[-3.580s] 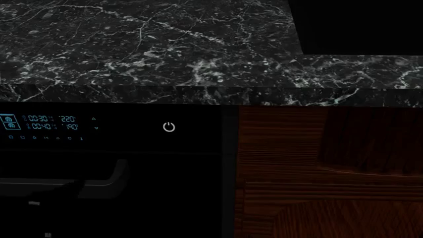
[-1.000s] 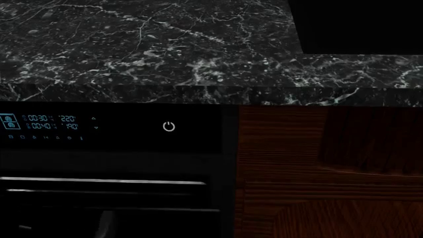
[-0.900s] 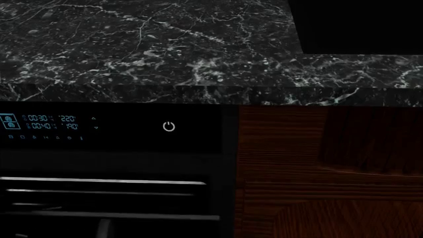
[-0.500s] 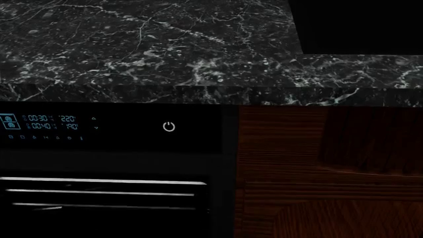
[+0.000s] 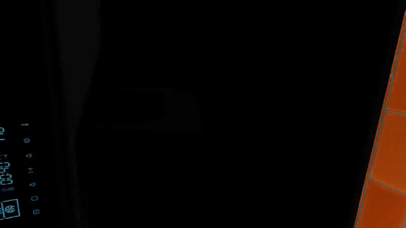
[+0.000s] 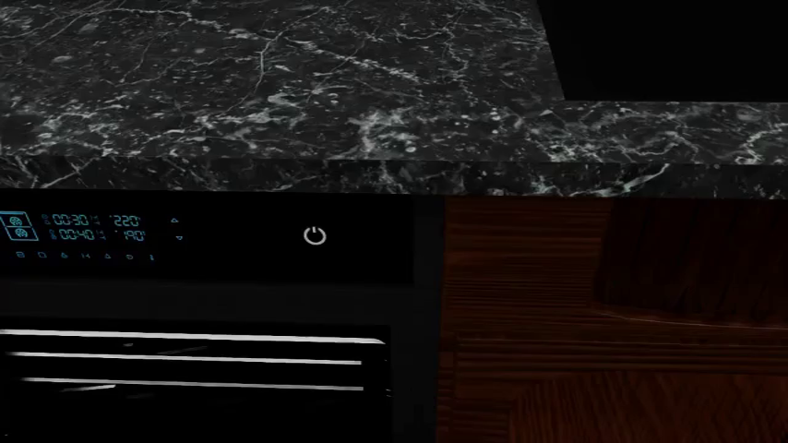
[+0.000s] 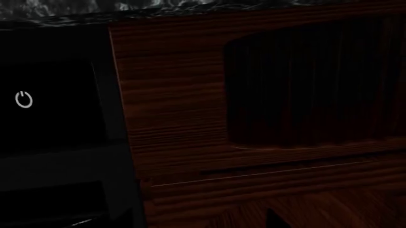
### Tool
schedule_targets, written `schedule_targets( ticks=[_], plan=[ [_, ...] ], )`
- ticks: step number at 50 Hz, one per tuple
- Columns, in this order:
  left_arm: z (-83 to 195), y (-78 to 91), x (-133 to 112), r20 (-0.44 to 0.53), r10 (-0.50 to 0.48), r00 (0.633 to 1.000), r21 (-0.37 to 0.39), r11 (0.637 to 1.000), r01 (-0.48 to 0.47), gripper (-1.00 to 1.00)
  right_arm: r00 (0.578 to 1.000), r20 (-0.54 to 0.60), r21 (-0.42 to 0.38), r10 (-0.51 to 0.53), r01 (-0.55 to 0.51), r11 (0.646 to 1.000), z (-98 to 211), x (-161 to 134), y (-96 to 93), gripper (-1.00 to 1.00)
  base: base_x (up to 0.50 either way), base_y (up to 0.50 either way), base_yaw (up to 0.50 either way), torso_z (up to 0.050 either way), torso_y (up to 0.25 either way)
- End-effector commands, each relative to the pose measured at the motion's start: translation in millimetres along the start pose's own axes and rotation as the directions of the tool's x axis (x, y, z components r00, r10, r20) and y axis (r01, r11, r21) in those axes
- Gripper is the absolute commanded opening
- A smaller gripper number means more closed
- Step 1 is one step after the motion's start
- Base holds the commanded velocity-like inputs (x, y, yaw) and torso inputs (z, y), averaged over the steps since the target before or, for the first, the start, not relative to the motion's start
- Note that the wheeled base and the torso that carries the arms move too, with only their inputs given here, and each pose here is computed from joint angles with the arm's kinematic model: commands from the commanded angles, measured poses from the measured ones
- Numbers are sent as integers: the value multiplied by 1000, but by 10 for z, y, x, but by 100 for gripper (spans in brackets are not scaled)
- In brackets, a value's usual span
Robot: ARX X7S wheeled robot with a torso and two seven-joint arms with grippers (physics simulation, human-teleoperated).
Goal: Open the dishwasher door
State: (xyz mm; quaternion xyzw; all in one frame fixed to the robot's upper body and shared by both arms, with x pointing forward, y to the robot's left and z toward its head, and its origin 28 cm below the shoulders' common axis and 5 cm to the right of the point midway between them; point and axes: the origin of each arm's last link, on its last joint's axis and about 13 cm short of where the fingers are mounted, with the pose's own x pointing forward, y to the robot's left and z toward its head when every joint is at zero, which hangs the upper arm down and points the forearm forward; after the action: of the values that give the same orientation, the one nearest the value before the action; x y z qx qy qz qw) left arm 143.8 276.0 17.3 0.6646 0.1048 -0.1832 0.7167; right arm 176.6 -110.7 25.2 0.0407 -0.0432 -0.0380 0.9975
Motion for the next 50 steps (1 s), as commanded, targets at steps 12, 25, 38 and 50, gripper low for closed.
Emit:
schedule_targets(
  ticks=[12, 25, 38, 50],
  plan=[
    [141, -276, -472, 22, -106, 994, -83, 991, 107, -100, 1000, 9, -5, -6, 6, 1000, 30, -23, -12, 100, 0, 0, 0, 0, 0],
    [7, -603, -763, -36, -167, 985, -123, 979, 161, -100, 1000, 14, -9, -9, 9, 1000, 63, -18, -3, 100, 0, 0, 0, 1, 2],
    [12, -730, -803, -64, -240, 969, -179, 958, 226, -100, 1000, 18, -8, -3, 3, 1000, 72, -4, 9, 100, -4, 1, 4, 2, 2],
    [12, -750, -836, -80, -308, 948, -218, 933, 285, -100, 1000, 21, -3, -1, 1, 1000, 69, 14, 11, 100, -6, 3, 6, 2, 0]
  ],
)
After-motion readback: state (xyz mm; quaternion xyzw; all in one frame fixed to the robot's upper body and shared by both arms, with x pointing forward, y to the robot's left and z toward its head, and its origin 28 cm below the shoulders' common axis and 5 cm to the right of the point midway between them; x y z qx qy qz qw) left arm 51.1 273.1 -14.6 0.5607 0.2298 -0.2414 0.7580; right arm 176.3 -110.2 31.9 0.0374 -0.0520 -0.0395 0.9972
